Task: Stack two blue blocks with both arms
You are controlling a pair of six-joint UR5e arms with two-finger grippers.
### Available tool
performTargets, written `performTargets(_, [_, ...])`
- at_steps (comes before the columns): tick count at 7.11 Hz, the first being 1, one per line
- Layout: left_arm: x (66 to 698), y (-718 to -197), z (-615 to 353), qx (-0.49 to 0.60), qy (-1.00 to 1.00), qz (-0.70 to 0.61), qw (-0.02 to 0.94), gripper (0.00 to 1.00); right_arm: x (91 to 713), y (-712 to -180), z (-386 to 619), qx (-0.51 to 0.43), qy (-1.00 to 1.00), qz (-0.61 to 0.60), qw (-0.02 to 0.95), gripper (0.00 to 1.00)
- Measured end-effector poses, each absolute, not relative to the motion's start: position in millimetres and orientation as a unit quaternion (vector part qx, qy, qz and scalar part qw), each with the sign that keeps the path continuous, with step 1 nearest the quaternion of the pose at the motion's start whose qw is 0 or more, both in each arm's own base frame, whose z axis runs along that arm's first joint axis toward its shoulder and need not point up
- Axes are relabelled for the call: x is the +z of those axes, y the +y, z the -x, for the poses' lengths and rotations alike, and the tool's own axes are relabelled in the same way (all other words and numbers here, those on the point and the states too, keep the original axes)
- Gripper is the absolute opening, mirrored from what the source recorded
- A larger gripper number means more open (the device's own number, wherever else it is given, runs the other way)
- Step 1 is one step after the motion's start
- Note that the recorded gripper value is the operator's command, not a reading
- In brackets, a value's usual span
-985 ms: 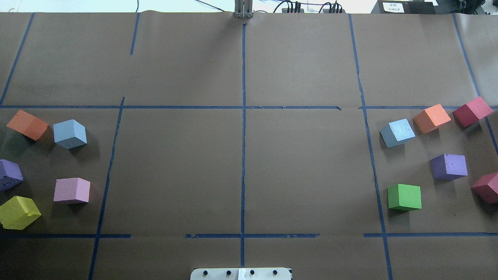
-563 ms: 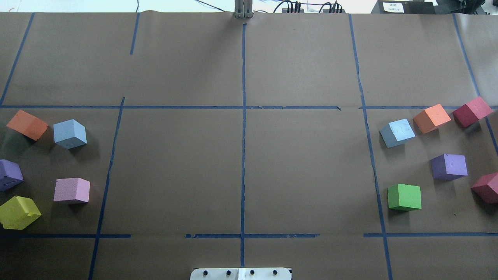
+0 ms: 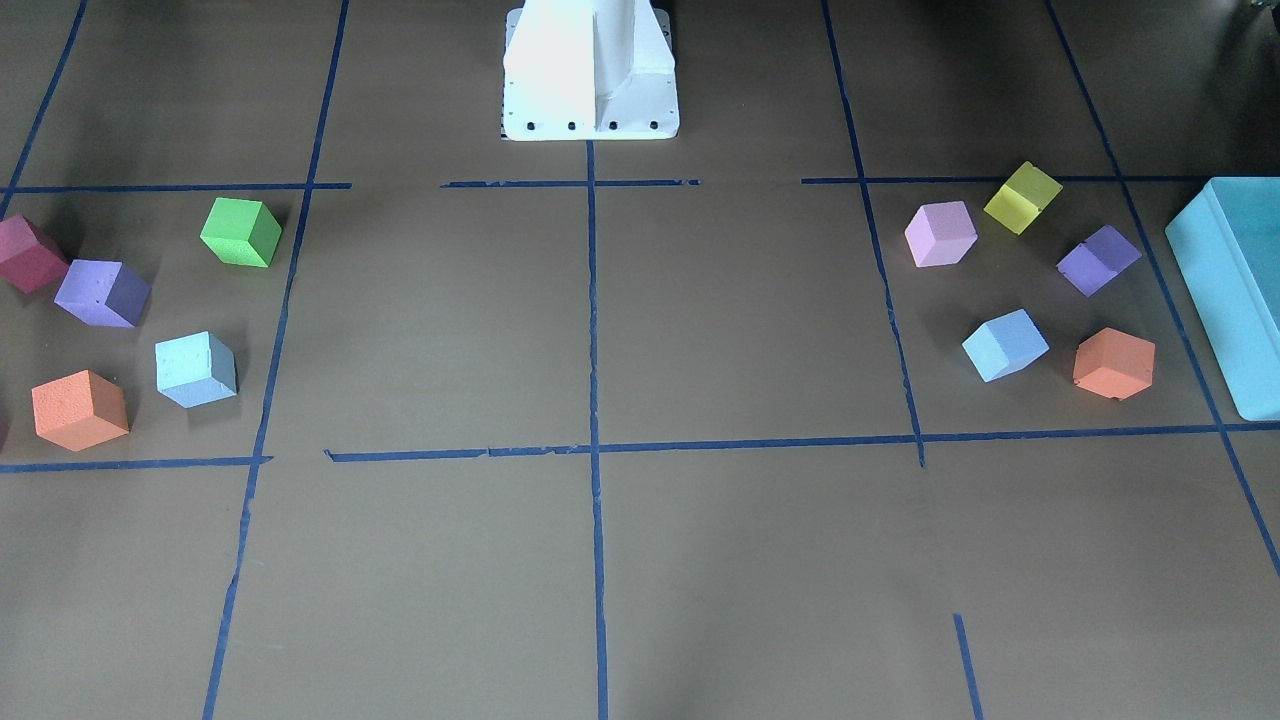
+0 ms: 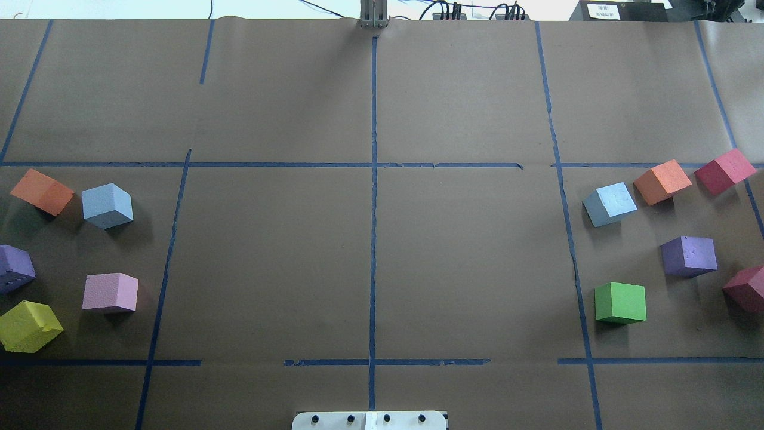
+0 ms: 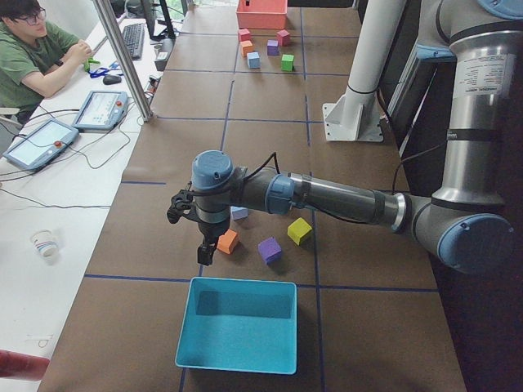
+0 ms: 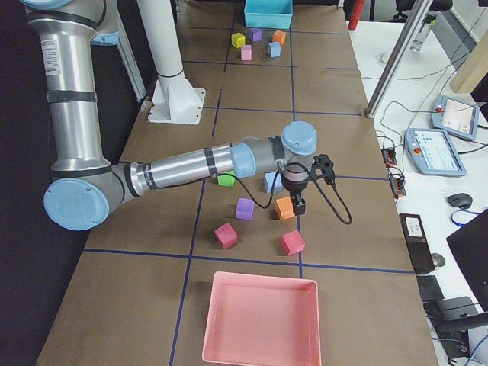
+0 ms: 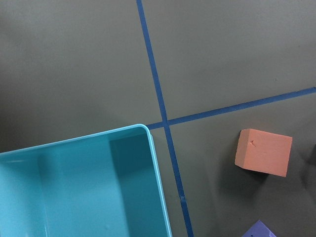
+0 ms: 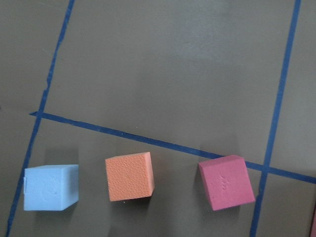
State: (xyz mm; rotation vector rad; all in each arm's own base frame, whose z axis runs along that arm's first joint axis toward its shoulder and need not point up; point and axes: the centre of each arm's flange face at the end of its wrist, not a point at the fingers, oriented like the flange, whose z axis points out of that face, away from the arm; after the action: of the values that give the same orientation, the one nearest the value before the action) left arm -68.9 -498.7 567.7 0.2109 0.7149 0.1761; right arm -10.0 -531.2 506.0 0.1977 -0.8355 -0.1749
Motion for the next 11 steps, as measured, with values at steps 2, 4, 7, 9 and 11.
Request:
performTargets(2, [566.0, -499.6, 68.6, 0.087, 0.349, -0.108, 0.927, 1.0, 479.1, -541.2, 56.6, -0.082, -0.411, -0.081, 0.904, 1.0])
performTargets(4, [565.2, -500.2, 68.3, 0.088, 0.348, -0.112, 0.926, 1.0, 459.2, -533.3, 132.1, -0.08, -0.395, -0.07, 0.913, 1.0])
performTargets(7, [564.7, -500.4, 68.1, 0.089, 0.348, -0.113, 0.926, 1.0, 455.2, -507.9, 233.2, -0.07, -0.38, -0.085, 0.919, 1.0])
performTargets(9, [565.0, -500.4, 68.1, 0.089, 0.348, -0.113, 0.926, 1.0, 474.1, -495.5, 265.3, -0.078, -0.374, -0.09, 0.92, 1.0])
performTargets(11, [564.7, -500.4, 68.1, 0.089, 0.348, -0.113, 0.926, 1.0, 497.7, -492.6, 280.6, -0.085, -0.373, -0.087, 0.92, 1.0])
